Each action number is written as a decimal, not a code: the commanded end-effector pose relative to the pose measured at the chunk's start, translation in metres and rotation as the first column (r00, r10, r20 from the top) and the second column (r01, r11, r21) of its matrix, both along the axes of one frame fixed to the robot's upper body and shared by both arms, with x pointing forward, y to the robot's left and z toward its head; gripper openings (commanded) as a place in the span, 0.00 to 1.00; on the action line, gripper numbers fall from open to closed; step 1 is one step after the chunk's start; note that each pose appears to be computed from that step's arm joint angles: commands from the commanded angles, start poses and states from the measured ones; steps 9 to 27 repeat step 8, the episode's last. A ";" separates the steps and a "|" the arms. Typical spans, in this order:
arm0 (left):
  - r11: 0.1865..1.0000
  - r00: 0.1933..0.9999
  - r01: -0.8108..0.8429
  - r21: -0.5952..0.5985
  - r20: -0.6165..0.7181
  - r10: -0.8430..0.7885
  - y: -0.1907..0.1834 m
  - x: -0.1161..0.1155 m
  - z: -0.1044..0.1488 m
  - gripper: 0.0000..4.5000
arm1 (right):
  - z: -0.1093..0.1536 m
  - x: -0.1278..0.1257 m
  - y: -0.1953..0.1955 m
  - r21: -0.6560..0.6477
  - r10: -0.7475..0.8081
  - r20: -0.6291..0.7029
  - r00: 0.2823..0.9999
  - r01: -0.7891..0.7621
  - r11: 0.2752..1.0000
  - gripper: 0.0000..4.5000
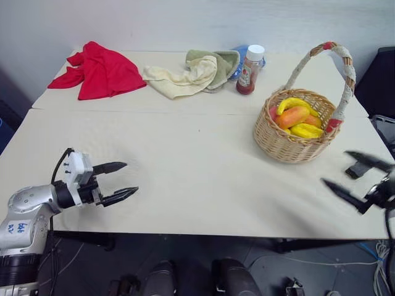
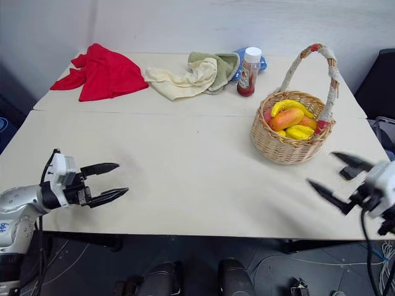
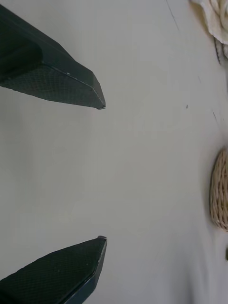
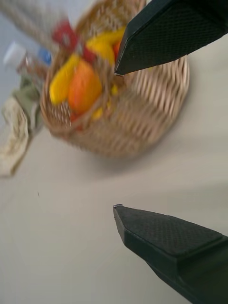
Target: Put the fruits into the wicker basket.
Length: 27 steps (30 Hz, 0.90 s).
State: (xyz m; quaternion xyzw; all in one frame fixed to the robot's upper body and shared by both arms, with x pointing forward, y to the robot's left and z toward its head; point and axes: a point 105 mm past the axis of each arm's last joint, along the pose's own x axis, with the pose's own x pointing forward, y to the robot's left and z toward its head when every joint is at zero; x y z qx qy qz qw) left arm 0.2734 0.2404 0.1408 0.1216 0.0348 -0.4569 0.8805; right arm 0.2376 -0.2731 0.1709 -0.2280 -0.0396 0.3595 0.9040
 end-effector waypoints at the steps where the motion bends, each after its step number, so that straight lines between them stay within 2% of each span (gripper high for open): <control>1: 0.997 0.997 -0.041 0.066 0.072 0.036 0.009 -0.006 0.000 1.00 | -0.019 0.005 0.040 0.002 0.147 0.001 0.989 -0.147 0.989 0.99; 3: 0.994 0.997 -0.042 0.100 0.070 0.036 0.010 -0.011 -0.007 1.00 | -0.025 0.018 0.058 0.022 0.194 0.019 0.981 -0.194 0.981 0.99; 8: 0.993 0.989 -0.072 0.093 0.136 0.059 0.006 -0.014 -0.002 1.00 | -0.034 0.039 0.098 0.087 0.306 0.040 0.951 -0.308 0.947 0.99; 27: 0.993 0.989 -0.072 0.093 0.136 0.059 0.006 -0.014 -0.002 1.00 | -0.034 0.039 0.098 0.087 0.306 0.040 0.951 -0.308 0.947 0.99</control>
